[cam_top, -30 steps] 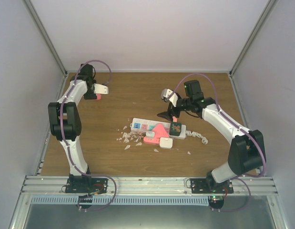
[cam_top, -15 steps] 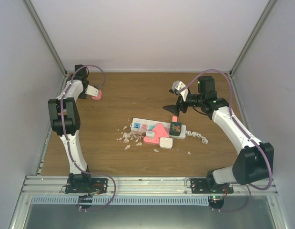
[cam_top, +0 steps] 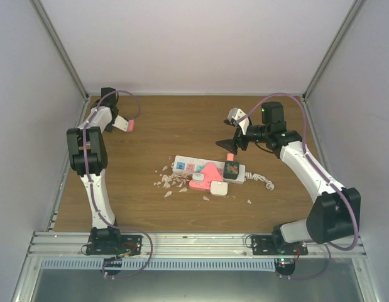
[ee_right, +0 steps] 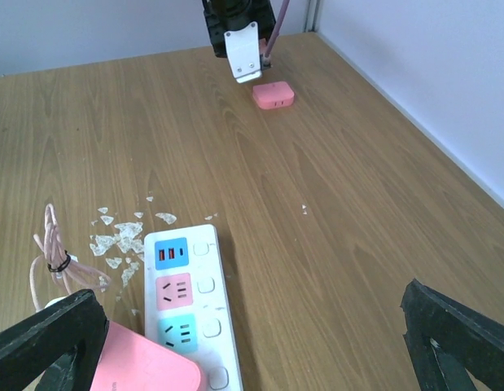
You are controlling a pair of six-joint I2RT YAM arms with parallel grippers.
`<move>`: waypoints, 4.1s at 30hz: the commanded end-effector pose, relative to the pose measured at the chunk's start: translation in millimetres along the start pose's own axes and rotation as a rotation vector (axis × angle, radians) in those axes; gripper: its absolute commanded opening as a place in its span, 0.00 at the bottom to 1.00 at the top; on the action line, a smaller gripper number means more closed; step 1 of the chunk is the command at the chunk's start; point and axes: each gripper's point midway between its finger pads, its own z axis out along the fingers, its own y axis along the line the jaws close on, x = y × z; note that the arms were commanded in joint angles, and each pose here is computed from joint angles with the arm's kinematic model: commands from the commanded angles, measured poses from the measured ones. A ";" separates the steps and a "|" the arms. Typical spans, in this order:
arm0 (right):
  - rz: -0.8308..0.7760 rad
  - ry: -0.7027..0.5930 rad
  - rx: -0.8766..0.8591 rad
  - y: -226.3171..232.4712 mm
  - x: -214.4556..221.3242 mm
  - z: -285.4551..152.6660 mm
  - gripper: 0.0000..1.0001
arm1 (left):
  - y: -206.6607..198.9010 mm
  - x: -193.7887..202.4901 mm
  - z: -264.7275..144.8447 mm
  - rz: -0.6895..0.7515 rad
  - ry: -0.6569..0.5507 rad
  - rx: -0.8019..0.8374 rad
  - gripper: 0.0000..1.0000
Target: Pull the plug off the socket
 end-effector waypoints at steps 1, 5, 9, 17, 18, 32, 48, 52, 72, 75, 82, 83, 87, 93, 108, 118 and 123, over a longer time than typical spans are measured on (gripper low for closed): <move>-0.006 -0.009 -0.008 1.6 2.2 -3.7 1.00 | 19.7 17.4 -1.5 -0.006 0.061 -0.058 0.69; -0.006 0.000 -0.011 1.9 5.1 -2.6 1.00 | 23.9 17.9 -3.3 -0.019 0.059 -0.075 0.78; -0.009 0.005 -0.011 2.4 6.1 -3.4 1.00 | 26.8 19.5 -8.7 -0.046 0.048 -0.086 0.88; -0.015 0.028 -0.014 5.3 13.8 -4.9 1.00 | 53.2 24.3 -53.6 -0.190 -0.070 -0.171 0.99; -0.016 0.032 -0.015 5.8 15.1 -4.8 1.00 | 54.5 23.1 -61.6 -0.205 -0.098 -0.177 0.99; -0.064 0.132 -0.027 18.5 35.5 -13.7 1.00 | 101.6 -7.7 -184.2 -0.588 -0.564 -0.379 0.99; 0.000 0.328 -0.082 36.2 103.8 -28.7 0.98 | 28.3 -178.0 -307.8 -0.506 -1.221 0.081 0.99; 0.016 0.290 -0.125 44.6 99.6 -25.0 0.91 | -3.8 -212.5 -330.9 -0.435 -1.334 0.209 0.99; -0.013 0.327 -0.251 67.8 94.4 63.4 0.37 | -127.9 -312.4 -388.7 -0.225 -1.481 0.368 0.90; -0.018 0.353 -0.265 74.0 105.2 71.3 0.33 | -128.8 -321.7 -384.0 -0.254 -1.440 0.344 0.89; -0.007 0.418 -0.286 77.2 134.1 79.2 0.24 | -142.6 -347.8 -368.1 -0.268 -1.378 0.358 0.81; -0.006 0.427 -0.290 77.5 137.3 80.0 0.23 | -144.4 -351.0 -367.4 -0.265 -1.374 0.360 0.80; -0.005 0.461 -0.284 75.9 147.5 81.2 0.18 | -147.7 -361.1 -361.9 -0.264 -1.339 0.338 0.75; -0.009 0.507 -0.269 73.6 160.5 81.1 0.13 | -146.7 -373.2 -345.0 -0.267 -1.255 0.283 0.61; -0.027 0.568 -0.250 71.1 180.8 79.6 0.11 | -146.9 -370.9 -358.5 -0.260 -1.283 0.268 0.27; -0.066 0.614 -0.238 75.0 195.6 77.8 0.11 | -131.8 -366.2 -383.5 -0.268 -1.352 0.287 0.18; -0.088 0.636 -0.231 75.8 200.6 77.5 0.11 | -129.7 -363.3 -384.0 -0.248 -1.348 0.251 0.17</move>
